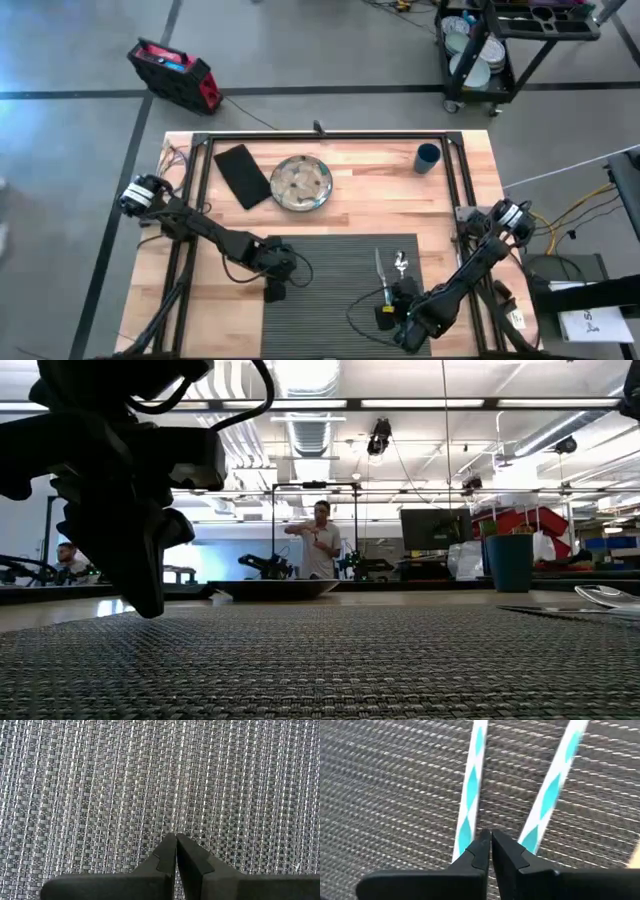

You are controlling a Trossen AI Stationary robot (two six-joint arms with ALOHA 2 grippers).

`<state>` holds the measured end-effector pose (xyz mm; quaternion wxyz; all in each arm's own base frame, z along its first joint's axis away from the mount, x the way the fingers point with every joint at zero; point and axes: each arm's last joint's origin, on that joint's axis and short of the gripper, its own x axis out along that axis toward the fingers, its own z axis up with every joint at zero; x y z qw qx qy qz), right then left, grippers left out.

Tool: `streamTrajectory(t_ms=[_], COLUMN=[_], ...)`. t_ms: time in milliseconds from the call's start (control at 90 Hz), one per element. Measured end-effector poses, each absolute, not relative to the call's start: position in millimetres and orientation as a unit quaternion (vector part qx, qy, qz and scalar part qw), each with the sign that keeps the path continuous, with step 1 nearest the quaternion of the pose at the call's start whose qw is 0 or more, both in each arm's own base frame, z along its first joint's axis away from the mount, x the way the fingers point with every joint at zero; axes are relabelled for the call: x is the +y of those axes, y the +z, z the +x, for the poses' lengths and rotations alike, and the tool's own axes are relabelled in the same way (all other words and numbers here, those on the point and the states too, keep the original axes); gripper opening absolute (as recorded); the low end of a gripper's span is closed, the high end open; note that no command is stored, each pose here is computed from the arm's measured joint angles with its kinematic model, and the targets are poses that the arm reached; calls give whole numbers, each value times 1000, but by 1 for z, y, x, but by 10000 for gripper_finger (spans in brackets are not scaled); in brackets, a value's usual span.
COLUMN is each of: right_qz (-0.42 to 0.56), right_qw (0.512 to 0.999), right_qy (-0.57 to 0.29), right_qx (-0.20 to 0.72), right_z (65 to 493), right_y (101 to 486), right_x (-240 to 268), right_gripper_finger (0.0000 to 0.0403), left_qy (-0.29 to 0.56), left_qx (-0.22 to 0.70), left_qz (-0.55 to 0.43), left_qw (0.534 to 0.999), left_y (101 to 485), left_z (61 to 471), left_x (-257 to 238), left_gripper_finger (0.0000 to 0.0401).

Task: Set table place
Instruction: Adjust the blue knife on the gray mat

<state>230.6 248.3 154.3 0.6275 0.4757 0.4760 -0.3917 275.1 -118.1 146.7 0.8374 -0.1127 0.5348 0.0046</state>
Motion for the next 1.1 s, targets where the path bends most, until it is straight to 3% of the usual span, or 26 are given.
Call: streamTrajectory(t_ms=[644,1100], right_qz=[485,471], right_qw=[643,636], right_qy=[-363,-387], right_qx=[469,473], right_z=[233,224], right_y=[150,153], right_x=[250,250], right_gripper_finger=[0,0], left_qy=[4,3], left_qx=[535,535], left_qz=[-112,-110], left_qw=[837,838], left_y=[147,147], left_z=[275,275], left_x=[-118,-118], left_gripper_finger=[0,0])
